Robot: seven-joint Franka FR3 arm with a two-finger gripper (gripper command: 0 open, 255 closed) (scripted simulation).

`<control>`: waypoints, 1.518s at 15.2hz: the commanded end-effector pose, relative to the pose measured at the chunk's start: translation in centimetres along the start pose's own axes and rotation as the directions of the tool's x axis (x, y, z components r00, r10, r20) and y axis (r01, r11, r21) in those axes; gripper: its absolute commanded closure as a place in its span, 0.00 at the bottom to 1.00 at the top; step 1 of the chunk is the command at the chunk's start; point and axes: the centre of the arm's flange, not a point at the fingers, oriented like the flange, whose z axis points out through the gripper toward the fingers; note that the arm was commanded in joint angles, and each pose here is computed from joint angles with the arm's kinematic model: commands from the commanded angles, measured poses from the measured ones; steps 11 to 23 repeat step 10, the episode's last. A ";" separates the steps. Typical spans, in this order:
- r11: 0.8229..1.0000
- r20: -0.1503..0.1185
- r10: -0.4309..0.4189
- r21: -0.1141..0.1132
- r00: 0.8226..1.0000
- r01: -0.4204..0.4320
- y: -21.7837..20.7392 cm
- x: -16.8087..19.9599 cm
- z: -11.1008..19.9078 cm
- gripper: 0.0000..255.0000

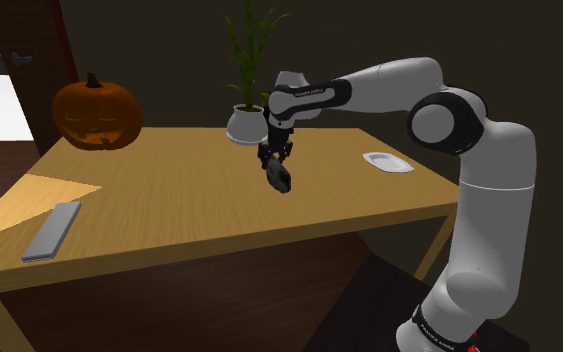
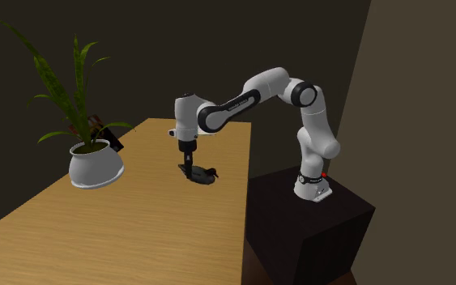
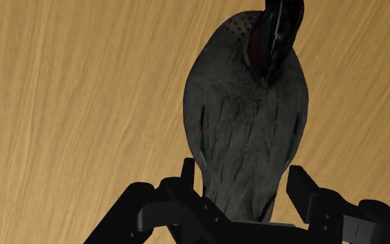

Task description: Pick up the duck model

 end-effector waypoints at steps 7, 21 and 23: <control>1.000 0.000 0.000 0.000 1.000 0.000 -0.2 0.2 -4.3 1.00; 1.000 0.000 0.000 0.000 1.000 0.000 -0.3 0.2 -4.9 1.00; 1.000 0.000 0.000 0.000 1.000 0.000 -0.3 0.2 -4.9 1.00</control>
